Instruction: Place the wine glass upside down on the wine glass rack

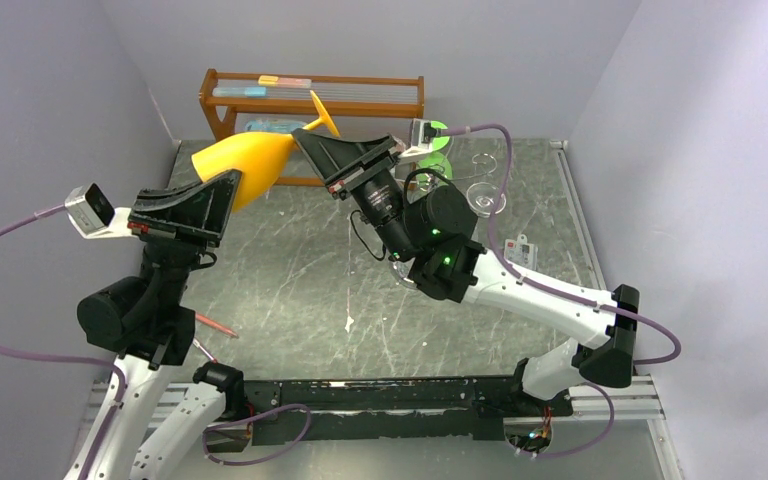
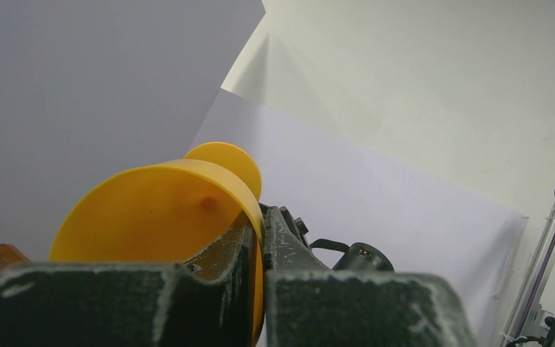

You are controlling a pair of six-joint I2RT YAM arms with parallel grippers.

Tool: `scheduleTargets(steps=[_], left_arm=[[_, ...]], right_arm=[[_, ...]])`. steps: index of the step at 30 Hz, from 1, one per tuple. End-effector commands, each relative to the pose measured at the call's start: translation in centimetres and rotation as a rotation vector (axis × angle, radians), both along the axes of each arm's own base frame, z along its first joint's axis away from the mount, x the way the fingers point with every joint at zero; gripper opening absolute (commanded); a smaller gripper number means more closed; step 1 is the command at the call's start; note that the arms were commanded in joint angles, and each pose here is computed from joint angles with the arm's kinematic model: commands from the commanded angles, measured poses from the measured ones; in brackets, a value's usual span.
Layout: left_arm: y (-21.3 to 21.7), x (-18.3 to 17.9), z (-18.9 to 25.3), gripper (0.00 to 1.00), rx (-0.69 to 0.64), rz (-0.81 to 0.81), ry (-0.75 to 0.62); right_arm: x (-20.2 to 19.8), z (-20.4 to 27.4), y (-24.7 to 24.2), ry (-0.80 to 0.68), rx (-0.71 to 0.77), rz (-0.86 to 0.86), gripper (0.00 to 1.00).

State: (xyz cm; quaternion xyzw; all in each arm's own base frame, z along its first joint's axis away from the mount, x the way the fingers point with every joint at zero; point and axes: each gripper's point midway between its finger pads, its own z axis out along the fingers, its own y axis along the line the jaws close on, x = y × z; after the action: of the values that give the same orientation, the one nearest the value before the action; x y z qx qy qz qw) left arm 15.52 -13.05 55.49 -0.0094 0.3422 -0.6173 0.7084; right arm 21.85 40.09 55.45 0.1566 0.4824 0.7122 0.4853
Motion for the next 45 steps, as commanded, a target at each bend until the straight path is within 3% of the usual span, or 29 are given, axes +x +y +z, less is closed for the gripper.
scheduleTargets(steps=[1,4,12,15,19,22,24,26,28,31,34,38,45], left_arm=[[-0.1,-1.9,0.5,0.05,0.008,-0.034,-0.068],[0.0,-2.0,0.1,0.05,0.009,-0.029,-0.06],[-0.3,-1.9,-1.1,0.05,0.021,-0.047,-0.035],[-0.3,-1.9,-1.5,0.05,0.024,-0.048,-0.026],[-0.1,-1.7,-2.1,0.06,0.036,-0.025,0.007],[0.1,-1.3,-2.7,0.25,0.043,-0.009,0.055],[0.6,-0.4,-3.3,0.43,0.032,0.017,0.169],[1.9,1.8,-5.6,0.66,0.032,0.108,0.4],[3.6,1.5,-5.5,0.75,0.057,0.208,0.482],[5.8,1.6,-7.5,0.84,0.104,0.34,0.651],[7.0,1.6,-9.1,0.89,0.148,0.42,0.731],[6.9,1.0,-8.9,0.91,0.165,0.414,0.678],[3.9,-0.4,-5.2,0.91,0.204,0.257,0.506]], right_arm=[[0.1,2.0,-0.8,0.004,0.088,-0.013,0.27],[0.1,2.1,-0.6,0.002,0.089,-0.008,0.24],[0.2,2.1,0.9,0.025,0.091,0.033,0.32],[0.4,2.0,1.1,0.034,0.087,0.031,0.27],[0.4,1.9,1.2,0.027,0.077,0.025,0.04],[0.5,1.9,0.9,-0.007,0.054,-0.003,0.0],[0.3,1.8,0.5,-0.05,0.031,-0.031,0.0],[0.0,1.6,-0.2,-0.101,-0.01,-0.057,0.0],[-0.3,1.1,-0.8,-0.14,-0.05,-0.086,0.0],[-0.2,0.1,-1.2,-0.197,-0.134,-0.135,0.0],[-0.4,-1.2,-0.6,-0.279,-0.242,-0.158,0.0],[-0.7,-3.6,0.4,-0.42,-0.414,-0.19,0.0],[-3.4,-7.9,0.7,-0.819,-0.673,-0.204,0.0]])
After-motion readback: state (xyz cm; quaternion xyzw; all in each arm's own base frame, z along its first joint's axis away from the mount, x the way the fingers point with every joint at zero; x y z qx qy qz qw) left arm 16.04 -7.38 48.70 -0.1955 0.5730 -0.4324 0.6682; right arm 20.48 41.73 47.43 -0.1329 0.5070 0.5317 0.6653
